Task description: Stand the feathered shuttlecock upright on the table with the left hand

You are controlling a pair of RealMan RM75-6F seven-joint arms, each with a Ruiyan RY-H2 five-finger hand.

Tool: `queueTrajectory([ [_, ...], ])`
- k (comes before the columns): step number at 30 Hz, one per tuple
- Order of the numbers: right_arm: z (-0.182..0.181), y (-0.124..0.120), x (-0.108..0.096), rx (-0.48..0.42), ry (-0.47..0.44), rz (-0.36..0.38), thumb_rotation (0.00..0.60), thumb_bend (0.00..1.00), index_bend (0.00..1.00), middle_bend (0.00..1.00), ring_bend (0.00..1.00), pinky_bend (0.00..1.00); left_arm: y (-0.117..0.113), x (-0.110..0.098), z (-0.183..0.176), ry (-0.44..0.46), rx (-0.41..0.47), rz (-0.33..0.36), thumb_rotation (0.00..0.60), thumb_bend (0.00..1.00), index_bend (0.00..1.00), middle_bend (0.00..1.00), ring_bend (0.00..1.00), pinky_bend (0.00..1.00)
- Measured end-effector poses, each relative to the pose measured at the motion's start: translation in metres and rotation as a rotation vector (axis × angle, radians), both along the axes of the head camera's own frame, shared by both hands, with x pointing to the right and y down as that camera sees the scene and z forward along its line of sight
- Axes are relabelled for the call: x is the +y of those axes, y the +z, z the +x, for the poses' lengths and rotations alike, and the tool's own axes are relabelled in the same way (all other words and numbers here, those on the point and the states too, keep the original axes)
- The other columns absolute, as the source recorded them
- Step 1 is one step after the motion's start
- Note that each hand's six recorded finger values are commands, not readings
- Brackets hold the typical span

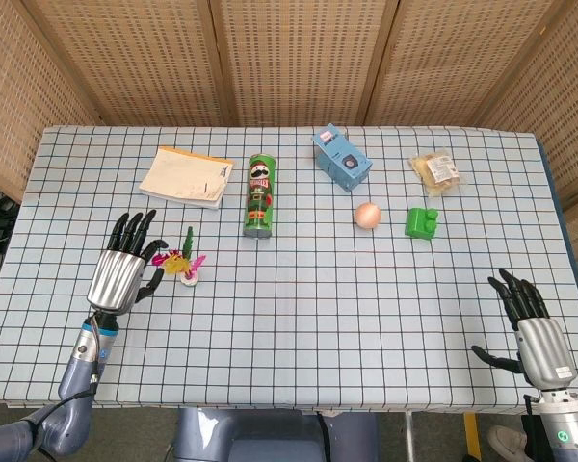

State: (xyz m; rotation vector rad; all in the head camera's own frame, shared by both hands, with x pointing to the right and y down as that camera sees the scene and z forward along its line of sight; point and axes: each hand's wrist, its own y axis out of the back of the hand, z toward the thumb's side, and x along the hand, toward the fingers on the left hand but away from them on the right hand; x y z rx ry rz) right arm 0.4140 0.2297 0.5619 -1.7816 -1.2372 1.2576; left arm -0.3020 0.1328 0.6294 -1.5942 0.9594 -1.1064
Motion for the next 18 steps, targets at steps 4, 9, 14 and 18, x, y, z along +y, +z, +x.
queueTrajectory([
  [4, 0.000, 0.000, 0.000, 0.003, -0.003, 0.000, 0.600, 0.03, 0.09, 0.00, 0.00, 0.01, -0.005, -0.001, -0.005, -0.014, 0.013, -0.005, 0.600, 0.23, 0.07, 0.00, 0.00, 0.00],
  [9, -0.001, 0.000, 0.000, 0.007, -0.005, 0.002, 0.600, 0.03, 0.09, 0.00, 0.00, 0.01, -0.012, 0.000, -0.010, -0.033, 0.040, -0.010, 0.600, 0.23, 0.05, 0.00, 0.00, 0.00],
  [14, -0.001, 0.001, 0.001, 0.018, -0.009, 0.001, 0.600, 0.03, 0.09, 0.00, 0.00, 0.00, -0.026, 0.004, -0.023, -0.058, 0.055, 0.010, 0.600, 0.23, 0.05, 0.00, 0.00, 0.00],
  [18, -0.001, 0.003, 0.001, 0.040, -0.018, 0.003, 0.600, 0.03, 0.09, 0.00, 0.00, 0.00, -0.035, 0.011, -0.039, -0.069, 0.001, 0.049, 0.600, 0.23, 0.05, 0.00, 0.00, 0.00],
])
